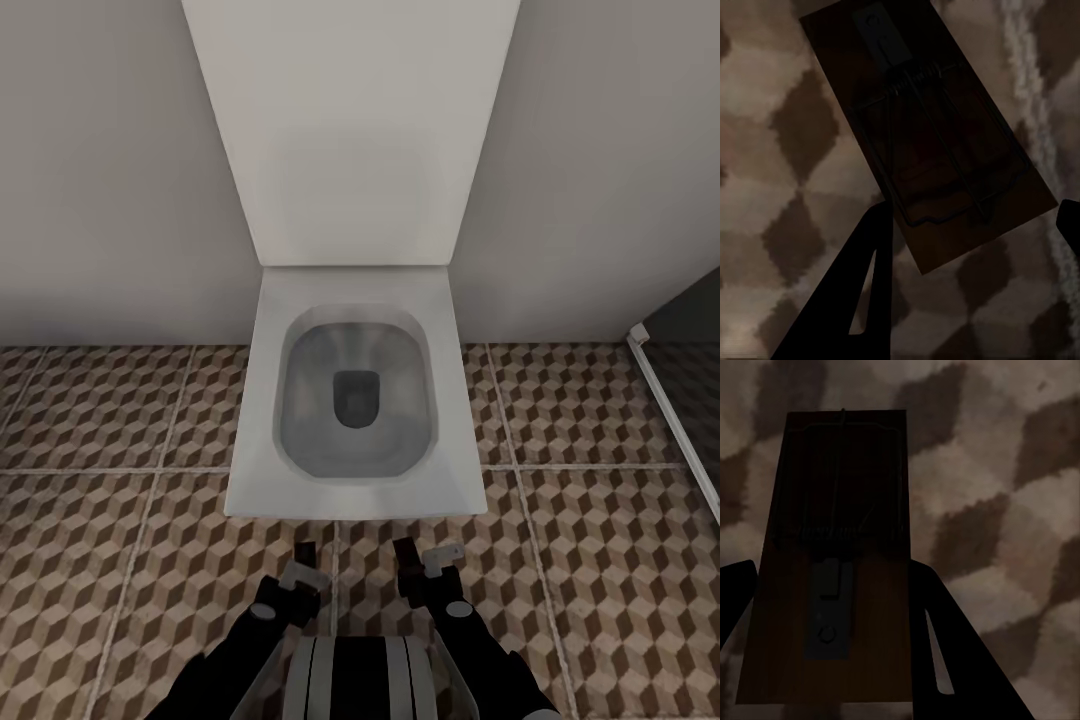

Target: Take the four mousetraps from the cabinet in the bathroom and place them on the bathroom floor. Make sure all four end up on the same floor surface, and ensure that at least two of them are either under or directly next to the same bathroom sink.

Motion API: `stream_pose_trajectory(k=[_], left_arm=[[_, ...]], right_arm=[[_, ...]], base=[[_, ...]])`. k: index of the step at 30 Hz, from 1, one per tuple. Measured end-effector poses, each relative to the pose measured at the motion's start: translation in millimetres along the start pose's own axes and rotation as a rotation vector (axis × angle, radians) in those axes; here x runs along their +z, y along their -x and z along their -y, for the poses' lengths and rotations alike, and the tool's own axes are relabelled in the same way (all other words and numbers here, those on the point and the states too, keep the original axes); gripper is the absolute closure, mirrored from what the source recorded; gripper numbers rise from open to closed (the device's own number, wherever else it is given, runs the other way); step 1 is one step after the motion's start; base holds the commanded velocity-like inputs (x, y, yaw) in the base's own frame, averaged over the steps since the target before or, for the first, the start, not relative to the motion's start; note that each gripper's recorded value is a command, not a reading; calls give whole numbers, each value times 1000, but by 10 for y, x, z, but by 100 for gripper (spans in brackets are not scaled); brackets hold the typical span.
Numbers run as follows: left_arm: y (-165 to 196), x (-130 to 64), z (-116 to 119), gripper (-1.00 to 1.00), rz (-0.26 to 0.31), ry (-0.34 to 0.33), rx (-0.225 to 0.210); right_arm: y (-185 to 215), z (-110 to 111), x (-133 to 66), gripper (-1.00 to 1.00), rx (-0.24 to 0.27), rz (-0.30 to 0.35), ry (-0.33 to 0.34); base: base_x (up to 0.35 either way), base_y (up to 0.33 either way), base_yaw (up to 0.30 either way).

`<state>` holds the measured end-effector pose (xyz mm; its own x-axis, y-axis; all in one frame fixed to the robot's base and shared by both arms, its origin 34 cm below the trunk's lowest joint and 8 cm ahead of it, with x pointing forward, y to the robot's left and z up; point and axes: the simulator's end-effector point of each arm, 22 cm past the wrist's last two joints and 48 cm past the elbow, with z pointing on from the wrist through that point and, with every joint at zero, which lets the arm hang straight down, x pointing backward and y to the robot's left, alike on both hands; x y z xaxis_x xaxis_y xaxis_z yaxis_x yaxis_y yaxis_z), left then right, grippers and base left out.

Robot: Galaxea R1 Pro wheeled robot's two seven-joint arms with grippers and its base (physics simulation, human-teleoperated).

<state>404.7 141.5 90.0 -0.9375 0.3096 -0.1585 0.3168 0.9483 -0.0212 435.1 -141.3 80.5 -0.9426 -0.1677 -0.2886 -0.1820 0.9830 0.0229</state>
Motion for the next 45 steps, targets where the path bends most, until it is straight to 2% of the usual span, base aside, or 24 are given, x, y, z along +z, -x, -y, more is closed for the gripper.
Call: stream_pose_trajectory(k=[6, 16, 25, 45], left_arm=[[-7, 18, -4, 100, 16, 1, -3], [-62, 32, -10, 100, 6, 3, -3], [-62, 32, -10, 100, 7, 3, -3], [-137, 48, -26, 100, -9, 5, -2]], right_arm=[[-18, -1, 1, 100, 0, -4, 0], [-32, -1, 3, 100, 0, -7, 0], [-232, -6, 14, 100, -5, -48, 2], [-256, 4, 15, 100, -8, -53, 1]], base=[[0, 0, 0], [0, 0, 0], [0, 0, 0], [0, 0, 0]])
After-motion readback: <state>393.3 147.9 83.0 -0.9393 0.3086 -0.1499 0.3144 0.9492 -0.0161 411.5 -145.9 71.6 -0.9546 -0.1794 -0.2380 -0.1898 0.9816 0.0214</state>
